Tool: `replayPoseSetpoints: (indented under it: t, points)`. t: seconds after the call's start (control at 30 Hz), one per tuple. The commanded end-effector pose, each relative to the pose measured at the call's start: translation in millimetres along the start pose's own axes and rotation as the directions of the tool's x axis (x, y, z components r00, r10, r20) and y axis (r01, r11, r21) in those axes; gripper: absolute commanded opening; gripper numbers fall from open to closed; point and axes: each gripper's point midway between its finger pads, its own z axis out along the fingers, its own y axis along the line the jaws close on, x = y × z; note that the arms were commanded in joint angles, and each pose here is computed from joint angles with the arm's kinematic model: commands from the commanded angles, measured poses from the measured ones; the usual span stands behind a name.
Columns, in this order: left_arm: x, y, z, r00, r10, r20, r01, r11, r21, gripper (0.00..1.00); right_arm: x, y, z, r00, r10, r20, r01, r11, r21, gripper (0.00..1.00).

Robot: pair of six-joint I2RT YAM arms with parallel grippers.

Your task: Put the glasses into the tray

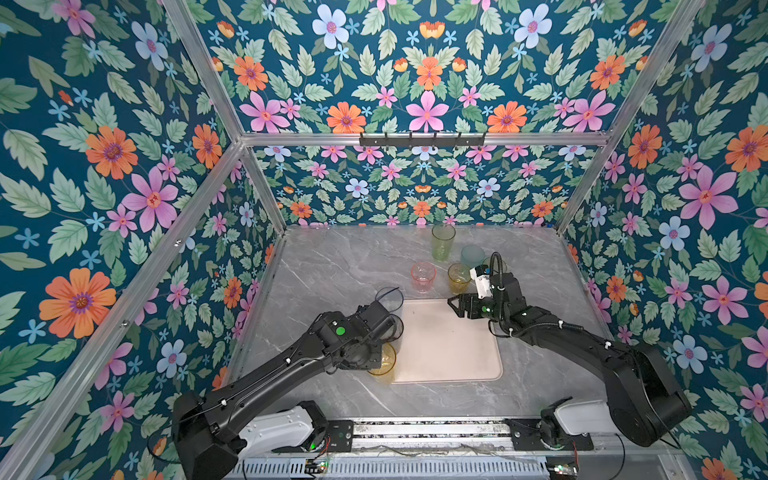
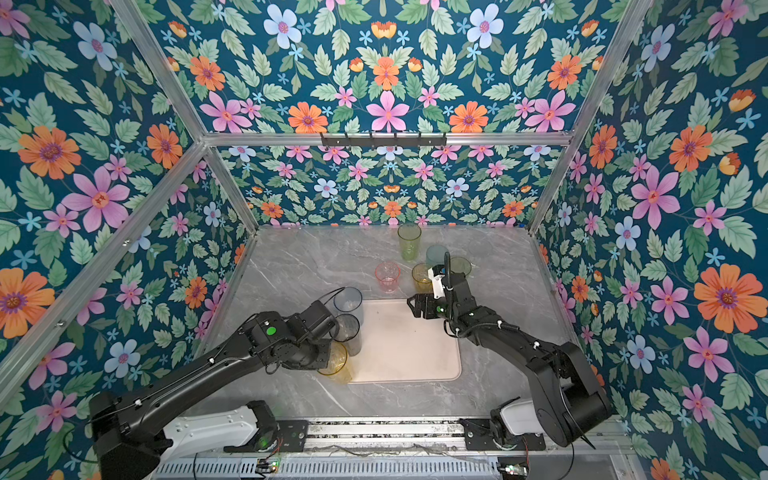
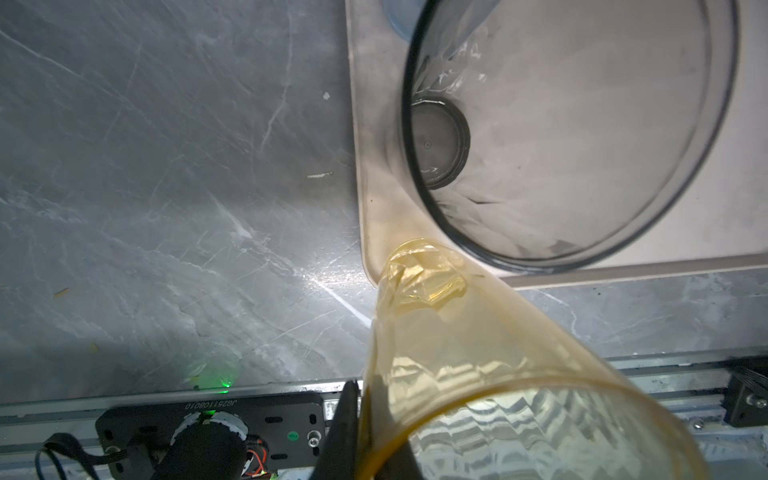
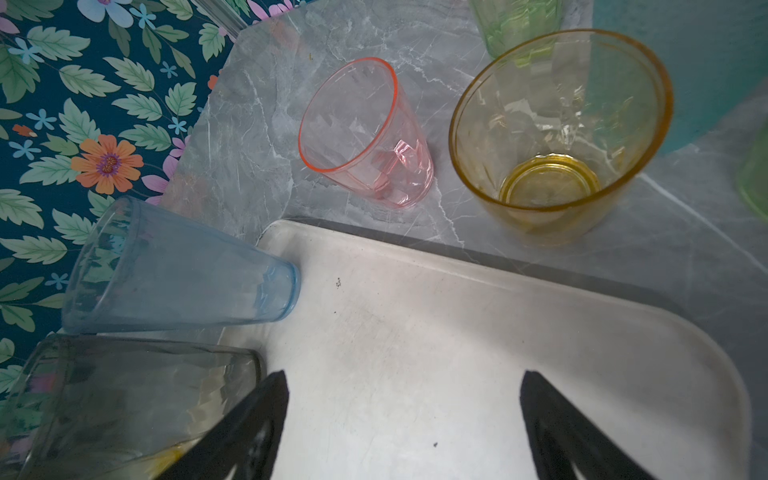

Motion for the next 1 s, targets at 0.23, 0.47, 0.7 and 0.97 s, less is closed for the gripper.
replayPoseSetpoints:
  t: [0.23, 0.47, 0.7, 0.97]
  points:
    - [-6.1, -12.3, 9.2, 1.0, 0.013, 0.017, -0.013, 1.0, 0.003, 0.0, -11.5, 4.9, -1.6, 0.999, -0.019, 0.037, 0.019, 1.0, -0.012, 0.89]
    - [-8.2, -11.3, 11.3, 1.0, 0.015, 0.023, -0.015, 1.0, -0.014, 0.0, -10.9, 5.3, -1.7, 0.999, -0.019, 0.035, 0.02, 1.0, -0.012, 0.89]
    - [-9.7, -10.3, 13.6, 0.999, 0.021, 0.025, -0.02, 0.999, -0.03, 0.0, -11.2, 5.6, -1.9, 0.999, -0.02, 0.036, 0.02, 1.0, -0.014, 0.89]
    - [-10.4, -9.5, 16.5, 0.999, 0.024, 0.024, -0.023, 0.999, -0.043, 0.0, -11.1, 5.8, -2.2, 0.999, -0.02, 0.035, 0.02, 1.0, -0.014, 0.89]
